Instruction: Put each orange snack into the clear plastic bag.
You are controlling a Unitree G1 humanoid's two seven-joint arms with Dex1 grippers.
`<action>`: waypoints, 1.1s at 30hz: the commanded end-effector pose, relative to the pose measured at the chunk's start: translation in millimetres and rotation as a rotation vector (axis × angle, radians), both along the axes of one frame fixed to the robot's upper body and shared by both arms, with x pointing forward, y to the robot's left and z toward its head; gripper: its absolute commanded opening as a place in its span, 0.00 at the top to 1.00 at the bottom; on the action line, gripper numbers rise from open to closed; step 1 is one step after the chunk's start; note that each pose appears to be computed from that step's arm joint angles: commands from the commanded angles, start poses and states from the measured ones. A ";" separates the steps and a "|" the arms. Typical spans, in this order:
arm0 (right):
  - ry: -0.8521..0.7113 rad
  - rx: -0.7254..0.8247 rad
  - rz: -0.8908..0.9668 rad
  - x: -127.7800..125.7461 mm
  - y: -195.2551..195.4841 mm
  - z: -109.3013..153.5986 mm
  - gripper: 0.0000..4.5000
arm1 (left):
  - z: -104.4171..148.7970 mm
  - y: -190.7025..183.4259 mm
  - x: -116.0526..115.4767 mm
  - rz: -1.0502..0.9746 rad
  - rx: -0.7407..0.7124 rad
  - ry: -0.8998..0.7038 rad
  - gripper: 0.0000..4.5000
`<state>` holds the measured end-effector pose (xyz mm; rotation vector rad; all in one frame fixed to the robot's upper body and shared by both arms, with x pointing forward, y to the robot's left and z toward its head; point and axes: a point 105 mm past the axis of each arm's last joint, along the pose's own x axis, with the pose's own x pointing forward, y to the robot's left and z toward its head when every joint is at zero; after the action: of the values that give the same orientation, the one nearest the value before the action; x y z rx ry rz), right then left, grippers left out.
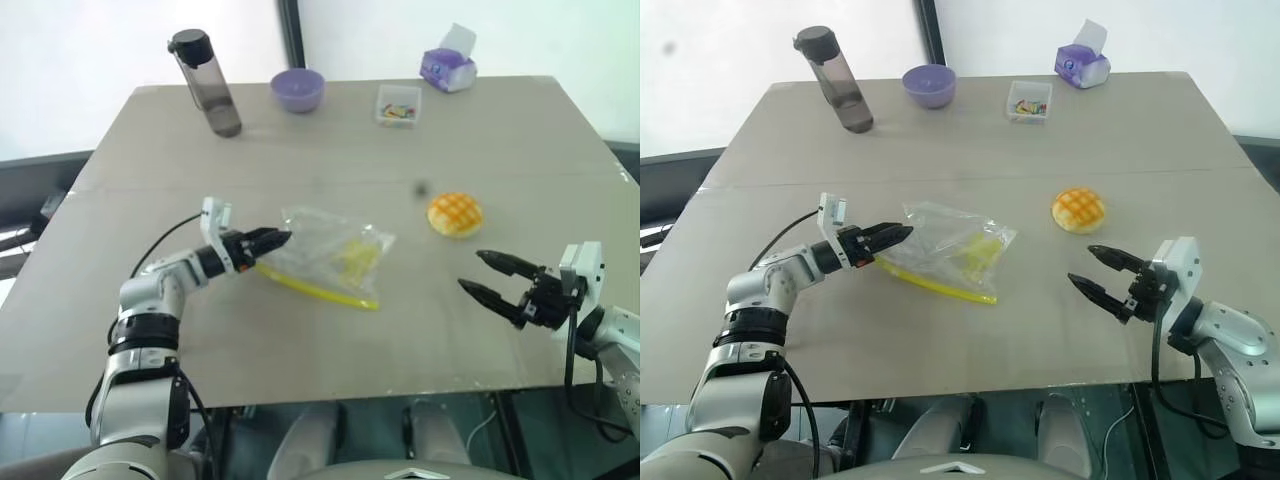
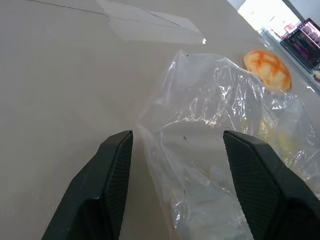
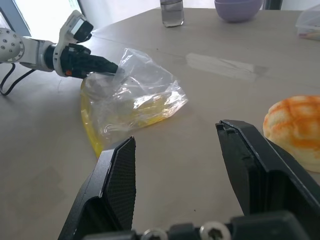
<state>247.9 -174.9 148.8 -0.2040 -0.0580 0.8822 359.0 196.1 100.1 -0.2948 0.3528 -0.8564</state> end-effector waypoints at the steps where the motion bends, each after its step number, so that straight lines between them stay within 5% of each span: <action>1: -0.069 -0.004 0.005 -2.3 1.3 15.6 0.37 | -23.7 -14.8 -17.6 -0.112 0.043 0.093 0.38; 3: -0.071 -0.005 0.006 -2.0 1.9 15.8 0.37 | -28.5 -16.8 -23.3 -0.145 0.059 0.128 0.49; 8: -0.073 -0.004 0.011 -1.9 4.2 15.6 0.37 | -35.2 -16.6 -35.3 -0.199 0.070 0.194 0.98; 14: -0.075 -0.008 0.019 -1.2 6.2 15.8 0.37 | -25.6 -18.7 -33.2 -0.164 -0.002 0.195 0.98; 24: -0.139 0.009 0.048 5.0 28.8 27.2 0.37 | 36.3 -39.3 -41.3 -0.131 -0.419 0.141 0.98; 29: -0.136 0.006 0.044 5.7 28.9 25.1 0.37 | 36.0 -32.0 -30.4 0.028 -0.366 0.063 0.98; 33: -0.129 -0.001 0.044 5.9 27.4 21.6 0.37 | 56.9 -25.8 -28.8 0.037 -0.369 -0.042 0.78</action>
<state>256.6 -148.9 162.6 -0.2385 -0.1422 0.9050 330.4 164.9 130.0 -0.6743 0.2580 -0.8657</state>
